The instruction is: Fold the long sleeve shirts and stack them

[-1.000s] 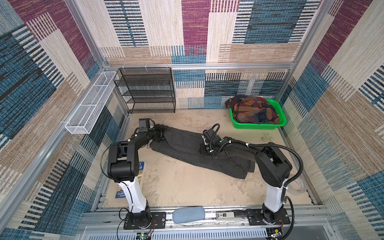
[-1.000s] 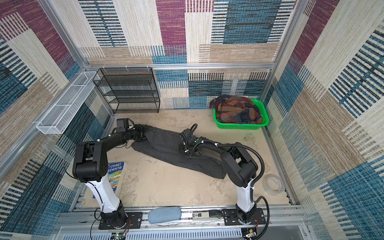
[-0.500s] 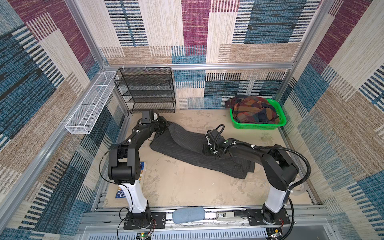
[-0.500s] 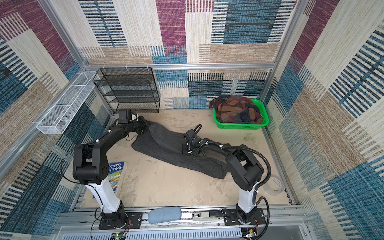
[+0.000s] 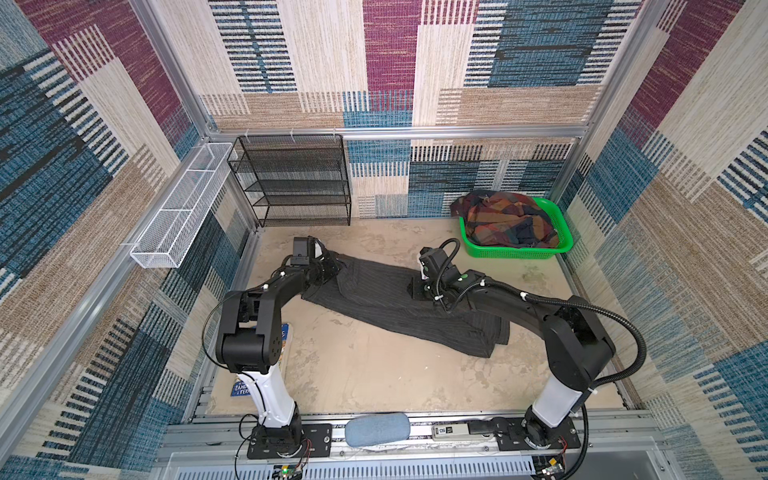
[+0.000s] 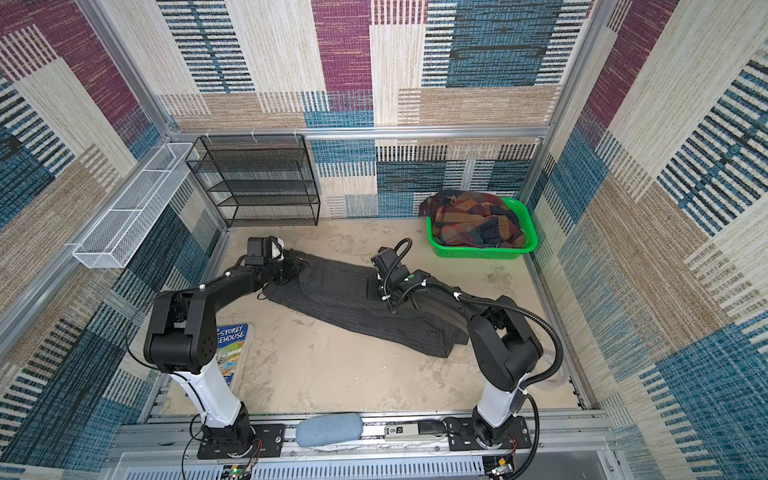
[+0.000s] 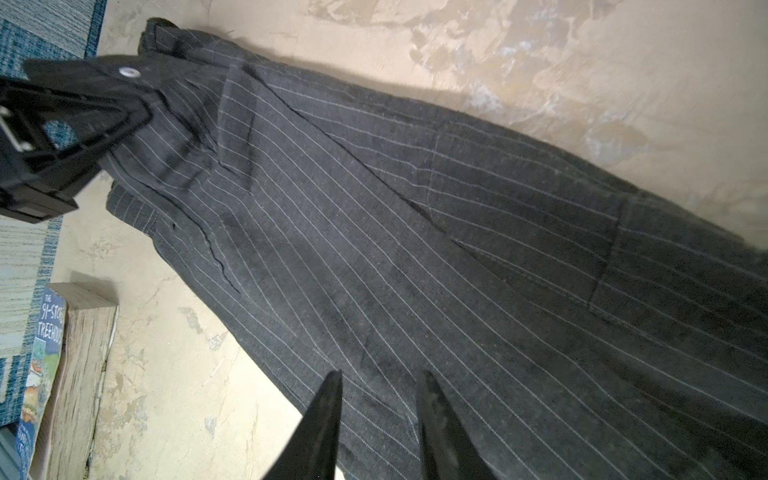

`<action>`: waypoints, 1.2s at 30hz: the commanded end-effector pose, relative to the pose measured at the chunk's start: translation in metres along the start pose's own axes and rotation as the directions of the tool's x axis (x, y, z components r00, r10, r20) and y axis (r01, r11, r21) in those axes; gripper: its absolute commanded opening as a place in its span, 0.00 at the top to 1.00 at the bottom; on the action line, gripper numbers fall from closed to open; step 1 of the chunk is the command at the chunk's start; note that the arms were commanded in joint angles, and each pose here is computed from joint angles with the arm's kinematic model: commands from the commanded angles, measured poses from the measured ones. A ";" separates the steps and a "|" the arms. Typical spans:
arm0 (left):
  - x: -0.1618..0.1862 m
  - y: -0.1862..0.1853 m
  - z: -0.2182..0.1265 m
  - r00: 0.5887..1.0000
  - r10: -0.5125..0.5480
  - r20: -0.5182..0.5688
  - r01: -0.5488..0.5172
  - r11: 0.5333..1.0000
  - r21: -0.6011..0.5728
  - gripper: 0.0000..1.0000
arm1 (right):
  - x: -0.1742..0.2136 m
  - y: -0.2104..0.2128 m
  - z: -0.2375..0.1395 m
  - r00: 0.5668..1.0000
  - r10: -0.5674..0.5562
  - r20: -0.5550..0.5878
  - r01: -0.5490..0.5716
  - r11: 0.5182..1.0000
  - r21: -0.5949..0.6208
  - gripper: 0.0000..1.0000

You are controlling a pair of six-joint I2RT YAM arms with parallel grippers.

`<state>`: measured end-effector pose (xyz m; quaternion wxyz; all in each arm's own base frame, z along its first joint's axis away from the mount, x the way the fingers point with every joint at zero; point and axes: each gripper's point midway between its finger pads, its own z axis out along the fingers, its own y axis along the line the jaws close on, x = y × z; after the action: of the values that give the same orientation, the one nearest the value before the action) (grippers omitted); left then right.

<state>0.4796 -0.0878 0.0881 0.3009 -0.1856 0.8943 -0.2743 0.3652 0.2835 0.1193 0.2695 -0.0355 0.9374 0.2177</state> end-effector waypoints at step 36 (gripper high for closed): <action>-0.093 -0.073 -0.033 0.905 -0.007 0.426 -0.127 0.950 0.285 1.00 | -0.007 -0.090 -0.025 1.000 0.014 -0.024 -0.012 0.994 0.104 0.54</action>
<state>0.5331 -0.0761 0.1540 0.4797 -0.1916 0.7985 -0.3090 0.3709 0.1888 0.0999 0.2405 -0.0153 0.9570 0.1616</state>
